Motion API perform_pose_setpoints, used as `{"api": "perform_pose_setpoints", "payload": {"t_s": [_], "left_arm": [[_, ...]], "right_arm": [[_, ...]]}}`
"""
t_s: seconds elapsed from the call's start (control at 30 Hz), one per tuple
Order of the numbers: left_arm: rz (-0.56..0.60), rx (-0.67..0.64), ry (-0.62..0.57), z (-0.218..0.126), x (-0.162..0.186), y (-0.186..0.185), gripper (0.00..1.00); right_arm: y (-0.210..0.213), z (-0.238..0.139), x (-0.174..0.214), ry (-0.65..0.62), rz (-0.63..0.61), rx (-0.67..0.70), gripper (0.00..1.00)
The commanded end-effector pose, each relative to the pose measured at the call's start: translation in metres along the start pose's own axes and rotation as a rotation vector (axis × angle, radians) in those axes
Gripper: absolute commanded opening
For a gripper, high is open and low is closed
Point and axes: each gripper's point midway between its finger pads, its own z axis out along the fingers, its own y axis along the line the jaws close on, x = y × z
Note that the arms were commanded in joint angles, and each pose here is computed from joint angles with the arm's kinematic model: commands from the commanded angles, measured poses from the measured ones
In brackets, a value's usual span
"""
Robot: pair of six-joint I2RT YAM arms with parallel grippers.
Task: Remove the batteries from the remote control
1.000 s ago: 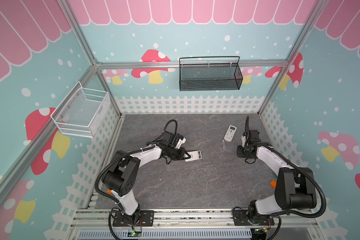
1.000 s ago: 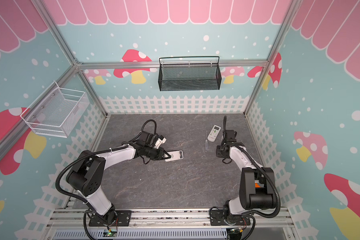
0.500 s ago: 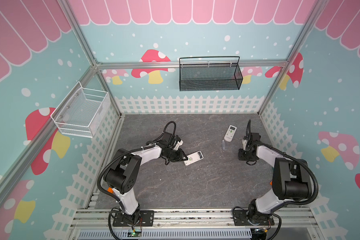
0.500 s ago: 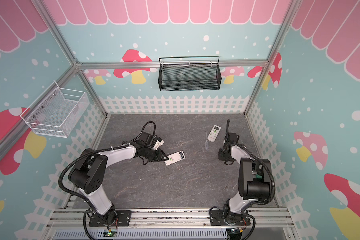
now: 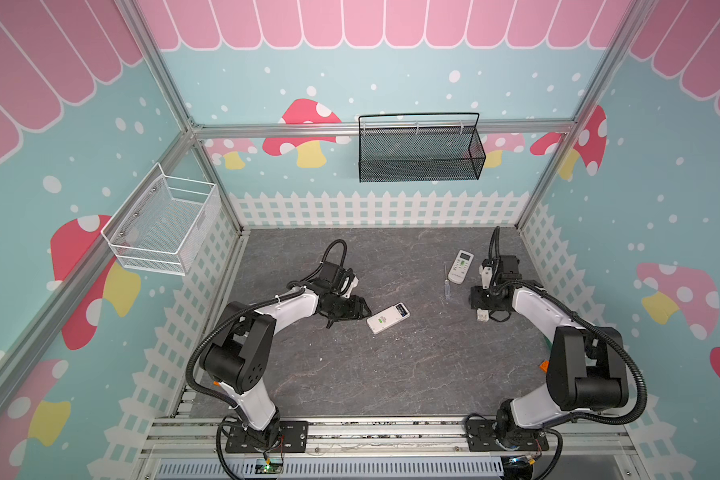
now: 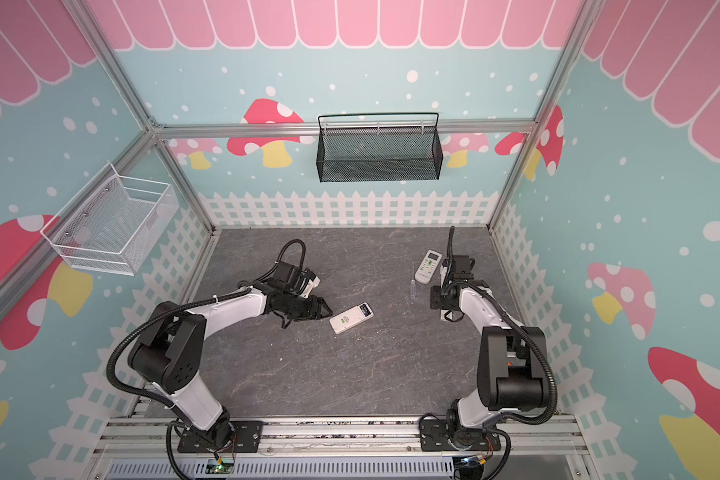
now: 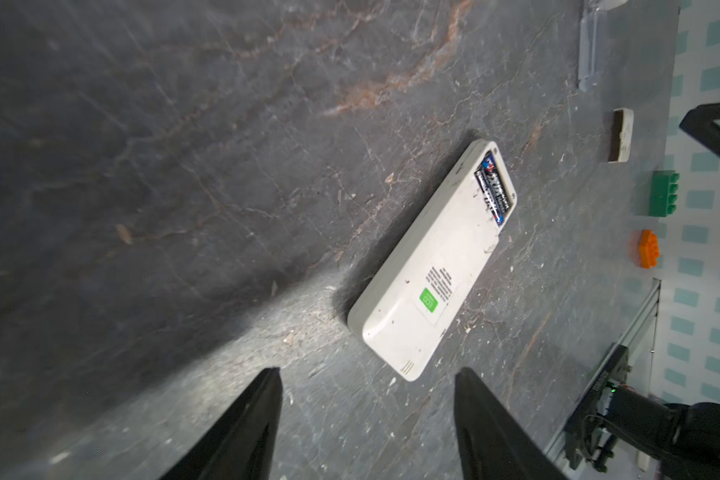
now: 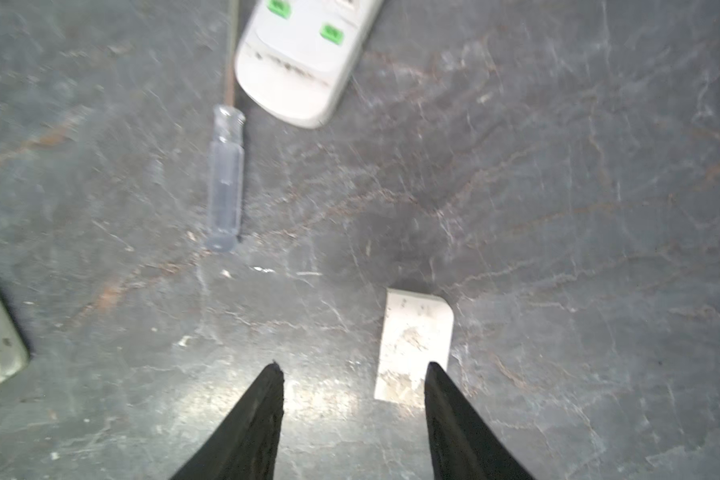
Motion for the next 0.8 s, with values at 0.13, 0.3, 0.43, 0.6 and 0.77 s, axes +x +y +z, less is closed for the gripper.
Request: {"api": "perform_pose_setpoints", "payload": {"t_s": [0.13,0.3,0.43,0.6,0.77], "left_arm": [[0.144,-0.079,-0.135,-0.039,-0.022,0.003,0.93],[0.195,-0.112,-0.17,-0.054,-0.03,0.005,1.0],[0.192,-0.115,-0.196,-0.063,-0.036,0.006,1.0],[0.207,-0.112,-0.209,-0.067,-0.039,0.003,1.0],[0.207,-0.114,-0.223,-0.073,-0.044,0.002,1.0]], "right_arm": [[0.038,0.022,-0.03,0.007,-0.028,-0.055,0.54],[0.046,0.044,-0.041,0.023,-0.015,-0.061,0.49],[0.056,0.064,-0.043,0.054,-0.026,-0.064,0.45],[0.066,0.084,-0.036,0.098,-0.041,-0.073,0.42],[0.064,0.093,-0.026,0.125,-0.046,-0.057,0.36]]}}
